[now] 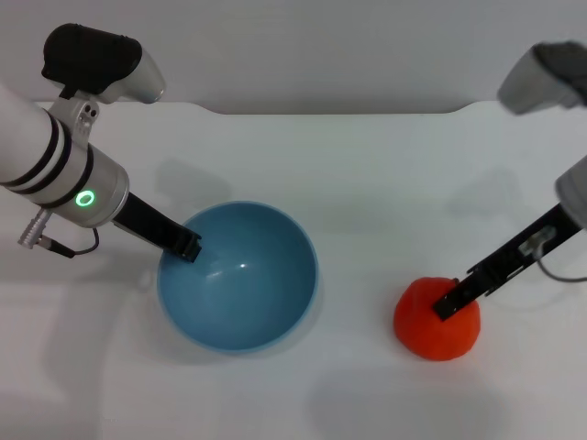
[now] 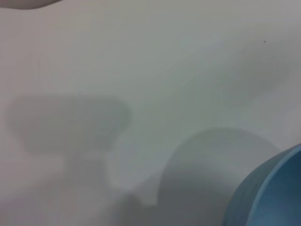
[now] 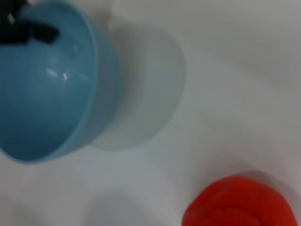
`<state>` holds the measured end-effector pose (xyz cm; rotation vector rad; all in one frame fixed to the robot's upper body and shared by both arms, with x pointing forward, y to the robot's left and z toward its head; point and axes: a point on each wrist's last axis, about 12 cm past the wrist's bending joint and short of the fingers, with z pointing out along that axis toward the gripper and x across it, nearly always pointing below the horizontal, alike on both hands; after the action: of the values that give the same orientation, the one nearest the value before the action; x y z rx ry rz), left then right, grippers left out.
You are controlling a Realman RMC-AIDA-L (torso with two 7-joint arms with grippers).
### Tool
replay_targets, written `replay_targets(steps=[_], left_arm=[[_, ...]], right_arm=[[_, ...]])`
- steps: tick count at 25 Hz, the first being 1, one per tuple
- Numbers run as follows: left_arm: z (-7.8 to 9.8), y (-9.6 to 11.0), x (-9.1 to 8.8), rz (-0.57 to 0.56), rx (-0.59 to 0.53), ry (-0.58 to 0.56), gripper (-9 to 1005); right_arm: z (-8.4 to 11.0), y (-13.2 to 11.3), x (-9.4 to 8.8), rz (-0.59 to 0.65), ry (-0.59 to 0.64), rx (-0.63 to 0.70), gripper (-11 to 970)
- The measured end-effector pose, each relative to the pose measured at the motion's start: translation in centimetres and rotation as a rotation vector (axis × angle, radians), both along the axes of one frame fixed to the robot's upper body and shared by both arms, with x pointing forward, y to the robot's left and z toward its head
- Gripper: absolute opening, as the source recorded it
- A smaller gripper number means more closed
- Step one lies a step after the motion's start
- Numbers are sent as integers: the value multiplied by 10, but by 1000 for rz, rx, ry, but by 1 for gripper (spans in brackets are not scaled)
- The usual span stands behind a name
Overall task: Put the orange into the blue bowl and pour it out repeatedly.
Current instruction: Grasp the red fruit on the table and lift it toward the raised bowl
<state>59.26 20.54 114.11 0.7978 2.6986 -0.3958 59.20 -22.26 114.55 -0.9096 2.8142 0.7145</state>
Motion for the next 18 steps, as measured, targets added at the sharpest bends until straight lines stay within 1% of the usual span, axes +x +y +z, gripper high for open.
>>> replay_targets(steps=[2,6,13,18], left_arm=[[0,0,0,-1,0,-1,-2],[1,-1,0,-5,2,-1,-2],[1,-3,0,-12,3,4,-1],[1,-5,0,-20,5,3,-2]], right_arm=[[-9,5,1,5,3,-30,567],[-22,13,6,9,-41,-75,559],[-26,14,10,-5,-87,-90,545],[-26,10,11,3,-104,-90,331]])
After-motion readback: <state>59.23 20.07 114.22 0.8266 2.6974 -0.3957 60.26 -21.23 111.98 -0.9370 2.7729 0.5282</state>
